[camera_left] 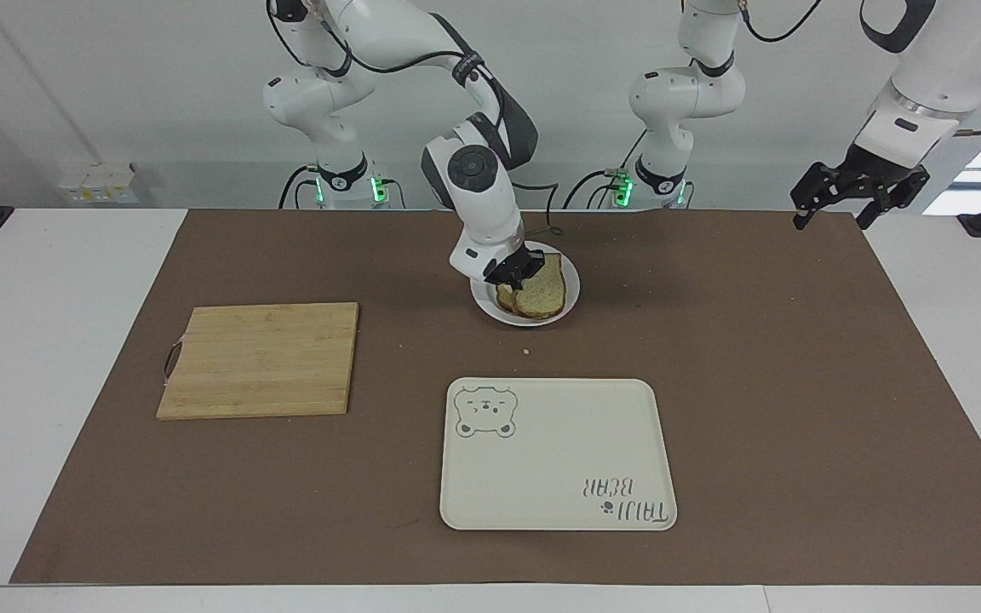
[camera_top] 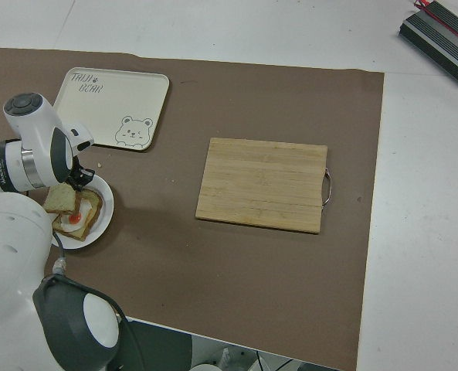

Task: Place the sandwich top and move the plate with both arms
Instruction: 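Lay the bread slice onto the egg toast and open the right gripper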

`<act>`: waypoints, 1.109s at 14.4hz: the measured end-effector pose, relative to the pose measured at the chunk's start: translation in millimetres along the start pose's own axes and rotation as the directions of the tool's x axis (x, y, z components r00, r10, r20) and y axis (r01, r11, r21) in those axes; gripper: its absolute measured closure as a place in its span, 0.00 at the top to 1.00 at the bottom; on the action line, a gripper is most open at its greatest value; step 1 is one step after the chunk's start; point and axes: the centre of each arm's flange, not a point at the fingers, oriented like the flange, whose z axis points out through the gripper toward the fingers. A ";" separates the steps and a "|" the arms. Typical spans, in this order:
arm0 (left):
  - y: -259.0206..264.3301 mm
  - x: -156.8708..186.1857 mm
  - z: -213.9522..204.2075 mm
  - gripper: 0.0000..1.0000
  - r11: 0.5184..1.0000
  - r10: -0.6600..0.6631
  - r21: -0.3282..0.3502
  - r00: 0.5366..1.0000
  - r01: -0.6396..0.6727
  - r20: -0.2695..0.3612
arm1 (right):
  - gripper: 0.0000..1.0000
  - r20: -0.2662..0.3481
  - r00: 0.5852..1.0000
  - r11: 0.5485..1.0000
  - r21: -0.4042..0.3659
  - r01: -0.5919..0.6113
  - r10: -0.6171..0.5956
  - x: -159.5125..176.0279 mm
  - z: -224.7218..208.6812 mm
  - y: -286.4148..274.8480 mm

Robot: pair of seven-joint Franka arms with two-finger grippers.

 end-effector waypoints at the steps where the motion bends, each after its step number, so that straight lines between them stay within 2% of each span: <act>1: 0.0 0.0 0.0 1.00 1.000 0.000 0.000 1.000 0.000 0.000 | 0.07 0.007 1.000 1.000 -0.004 0.002 -0.002 -2.2 4.0 -0.6; 10: 0.0 0.0 0.0 1.00 1.000 0.000 0.000 1.000 0.000 0.000 | 0.07 0.056 0.998 0.999 -0.033 -0.018 0.019 -26.7 22.6 16.6; 13: 0.0 0.0 0.0 1.00 1.000 0.000 0.000 1.000 0.000 0.000 | 0.07 0.071 0.996 0.998 0.007 -0.062 0.061 -28.1 21.7 14.9; 14: 0.0 0.0 0.0 1.00 1.000 0.000 0.000 1.000 0.000 0.000 | 0.13 0.073 0.995 0.997 0.015 -0.070 0.069 -27.7 21.4 15.0; 16: 0.0 0.0 0.0 1.00 1.000 0.000 0.000 1.000 0.000 0.000 | 0.32 0.067 0.995 0.997 0.024 -0.079 0.077 -25.6 19.9 16.3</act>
